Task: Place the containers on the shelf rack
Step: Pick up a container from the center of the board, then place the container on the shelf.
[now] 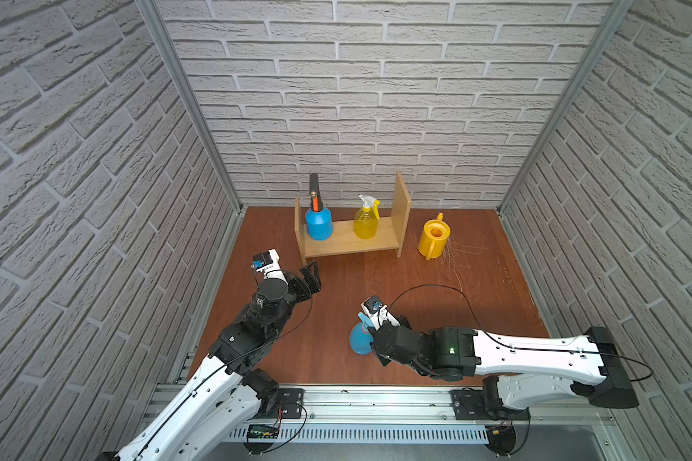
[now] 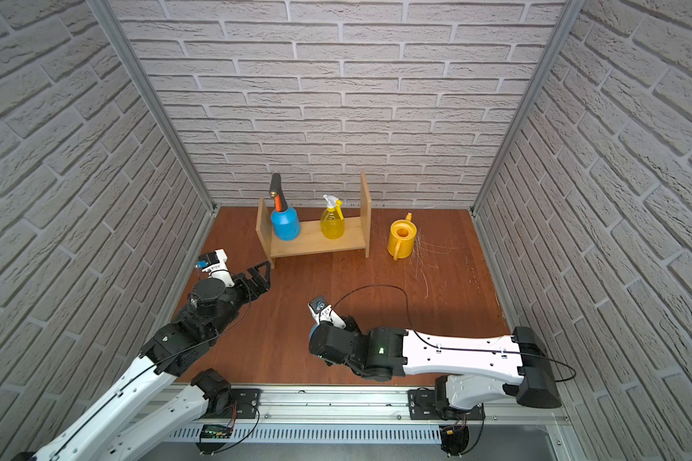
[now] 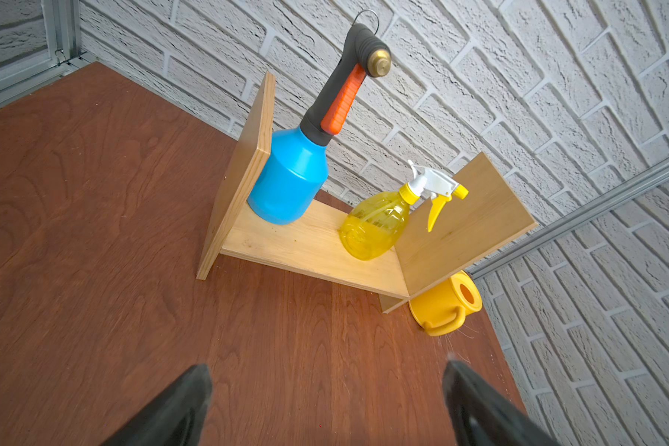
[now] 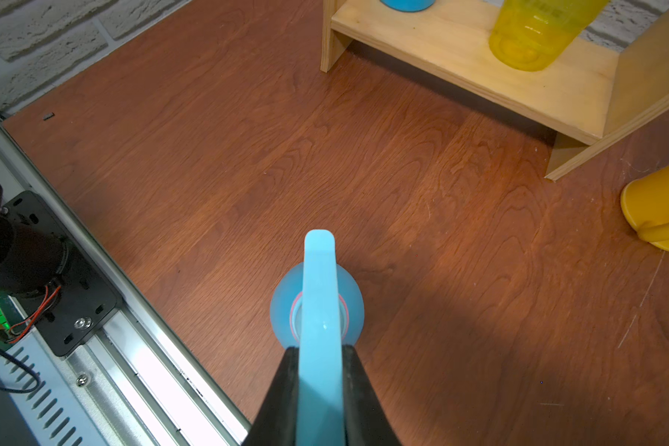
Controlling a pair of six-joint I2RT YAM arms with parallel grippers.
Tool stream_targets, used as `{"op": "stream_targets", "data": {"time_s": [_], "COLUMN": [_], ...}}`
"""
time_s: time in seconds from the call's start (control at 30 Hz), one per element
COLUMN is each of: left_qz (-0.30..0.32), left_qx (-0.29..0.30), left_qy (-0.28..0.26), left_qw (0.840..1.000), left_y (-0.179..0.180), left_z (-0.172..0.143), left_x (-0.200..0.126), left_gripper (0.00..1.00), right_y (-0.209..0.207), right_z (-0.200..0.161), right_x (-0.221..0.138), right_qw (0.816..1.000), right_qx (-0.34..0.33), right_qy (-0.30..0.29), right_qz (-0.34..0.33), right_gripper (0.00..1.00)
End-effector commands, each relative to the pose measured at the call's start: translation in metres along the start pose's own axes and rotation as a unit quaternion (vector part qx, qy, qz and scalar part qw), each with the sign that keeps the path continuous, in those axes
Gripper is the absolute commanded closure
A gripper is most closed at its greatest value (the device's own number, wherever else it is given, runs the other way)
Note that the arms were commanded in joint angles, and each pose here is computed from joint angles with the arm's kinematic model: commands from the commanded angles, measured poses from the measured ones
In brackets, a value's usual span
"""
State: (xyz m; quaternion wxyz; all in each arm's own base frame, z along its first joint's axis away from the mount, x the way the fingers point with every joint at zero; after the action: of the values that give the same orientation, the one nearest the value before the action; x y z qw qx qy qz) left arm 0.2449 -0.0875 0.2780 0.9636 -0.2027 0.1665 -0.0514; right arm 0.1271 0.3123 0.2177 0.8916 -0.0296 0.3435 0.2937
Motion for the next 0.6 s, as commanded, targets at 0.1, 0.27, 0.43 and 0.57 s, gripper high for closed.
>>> {"op": "stream_targets", "data": {"time_s": [0.1, 0.27, 0.43, 0.57], "left_qz": [-0.005, -0.005, -0.004, -0.004], "left_qx": [0.008, 0.015, 0.022, 0.026], "left_qy": [-0.019, -0.017, -0.018, -0.018], "left_qw": [1.0, 1.0, 1.0, 0.999], "left_y": [-0.002, -0.003, -0.003, -0.004], "left_z": [0.005, 0.005, 0.004, 0.004], "left_x": [0.005, 0.007, 0.008, 0.01], "left_gripper": [0.02, 0.02, 0.02, 0.02], "right_y": [-0.022, -0.048, -0.064, -0.073], "right_z": [0.037, 0.055, 0.072, 0.086], "right_x": [-0.018, -0.025, -0.031, -0.034], "right_qw": [0.997, 0.994, 0.993, 0.993], "right_qx": [0.029, 0.061, 0.068, 0.069], "right_qy": [-0.063, -0.082, -0.093, -0.097], "right_qz": [0.025, 0.025, 0.016, 0.008], "right_gripper": [0.97, 0.97, 0.97, 0.97]}}
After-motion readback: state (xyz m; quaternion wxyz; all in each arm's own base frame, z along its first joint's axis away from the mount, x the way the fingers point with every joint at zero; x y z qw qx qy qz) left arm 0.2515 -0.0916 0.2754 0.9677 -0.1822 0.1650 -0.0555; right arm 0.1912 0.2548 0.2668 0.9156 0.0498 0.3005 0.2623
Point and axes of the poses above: each gripper's point midway between its finger pads, its own x axis out along the fingers, its own y axis along the line the jaws close on, z = x × y, the point moved 2 cm from there along -x, back along the fingers, and after that the axes turned 10 degrees about x, right-handed, at the moved point
